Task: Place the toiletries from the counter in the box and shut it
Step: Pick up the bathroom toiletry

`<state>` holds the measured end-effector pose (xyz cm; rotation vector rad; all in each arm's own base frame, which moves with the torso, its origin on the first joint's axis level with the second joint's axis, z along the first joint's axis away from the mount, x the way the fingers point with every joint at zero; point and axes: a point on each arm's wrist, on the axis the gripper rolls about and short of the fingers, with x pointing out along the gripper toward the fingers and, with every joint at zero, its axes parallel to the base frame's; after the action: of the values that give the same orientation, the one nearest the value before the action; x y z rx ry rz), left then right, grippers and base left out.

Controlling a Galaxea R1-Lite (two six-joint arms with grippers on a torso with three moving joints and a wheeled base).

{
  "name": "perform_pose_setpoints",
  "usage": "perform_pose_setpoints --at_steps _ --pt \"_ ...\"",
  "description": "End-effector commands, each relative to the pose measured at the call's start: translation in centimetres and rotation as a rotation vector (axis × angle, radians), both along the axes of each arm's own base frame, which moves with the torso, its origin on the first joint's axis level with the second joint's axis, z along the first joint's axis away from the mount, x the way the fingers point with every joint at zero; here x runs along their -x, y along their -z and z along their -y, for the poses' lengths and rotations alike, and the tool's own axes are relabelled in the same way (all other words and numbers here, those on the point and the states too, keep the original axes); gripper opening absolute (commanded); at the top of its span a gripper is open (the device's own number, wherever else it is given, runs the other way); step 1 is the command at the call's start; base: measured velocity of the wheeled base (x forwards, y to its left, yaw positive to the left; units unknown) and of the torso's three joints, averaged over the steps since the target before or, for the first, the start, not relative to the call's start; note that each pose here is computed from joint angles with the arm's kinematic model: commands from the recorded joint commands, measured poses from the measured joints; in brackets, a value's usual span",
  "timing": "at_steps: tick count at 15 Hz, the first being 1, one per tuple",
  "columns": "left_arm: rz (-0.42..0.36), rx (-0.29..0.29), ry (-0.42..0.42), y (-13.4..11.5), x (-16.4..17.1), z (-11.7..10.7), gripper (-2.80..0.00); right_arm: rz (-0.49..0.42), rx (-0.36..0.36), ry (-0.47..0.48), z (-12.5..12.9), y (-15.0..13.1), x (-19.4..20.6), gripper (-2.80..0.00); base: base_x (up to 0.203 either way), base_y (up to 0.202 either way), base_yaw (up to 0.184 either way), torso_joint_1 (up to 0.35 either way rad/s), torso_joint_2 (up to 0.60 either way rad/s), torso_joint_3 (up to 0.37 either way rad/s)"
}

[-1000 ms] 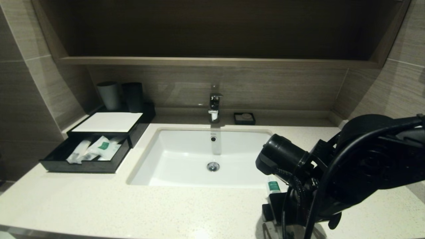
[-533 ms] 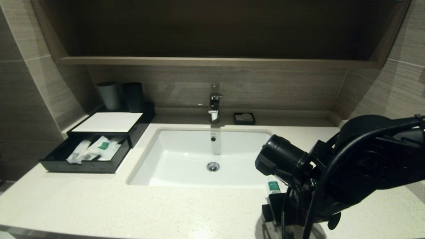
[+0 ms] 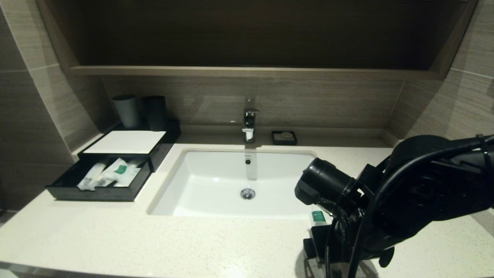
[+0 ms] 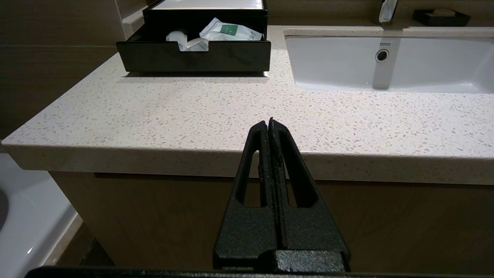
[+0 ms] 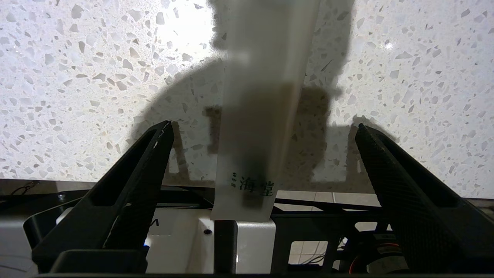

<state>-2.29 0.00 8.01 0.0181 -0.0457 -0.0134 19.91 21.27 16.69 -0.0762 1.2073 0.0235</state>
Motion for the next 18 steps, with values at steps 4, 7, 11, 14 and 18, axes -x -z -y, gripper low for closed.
perform_pose_setpoints --at_steps 4,7,11,14,18 --pt "-0.020 0.000 0.000 0.55 -0.16 0.00 -2.80 -0.005 0.003 0.002 0.00 0.06 0.03 0.00 0.000 0.000 0.000 0.000 0.00 0.000" --pt "-0.020 0.000 0.000 0.55 -0.16 0.00 -2.80 -0.014 -0.005 0.001 -0.02 0.07 0.05 0.00 0.000 0.000 0.000 0.000 0.00 0.000" --pt "-0.019 0.000 0.000 0.55 -0.15 0.00 -2.80 -0.015 -0.010 -0.002 -0.05 0.03 0.03 0.00 0.000 0.000 0.000 0.000 0.00 0.000" --pt "-0.021 0.000 0.000 0.55 -0.17 0.00 -2.80 -0.025 -0.022 -0.005 -0.09 0.01 0.04 0.00 0.000 0.000 0.000 0.000 0.00 0.000" --pt "-0.021 0.000 0.000 0.55 -0.17 0.00 -2.80 -0.026 -0.022 -0.005 -0.09 -0.02 0.04 0.00 0.000 0.000 0.000 0.000 0.00 0.000"
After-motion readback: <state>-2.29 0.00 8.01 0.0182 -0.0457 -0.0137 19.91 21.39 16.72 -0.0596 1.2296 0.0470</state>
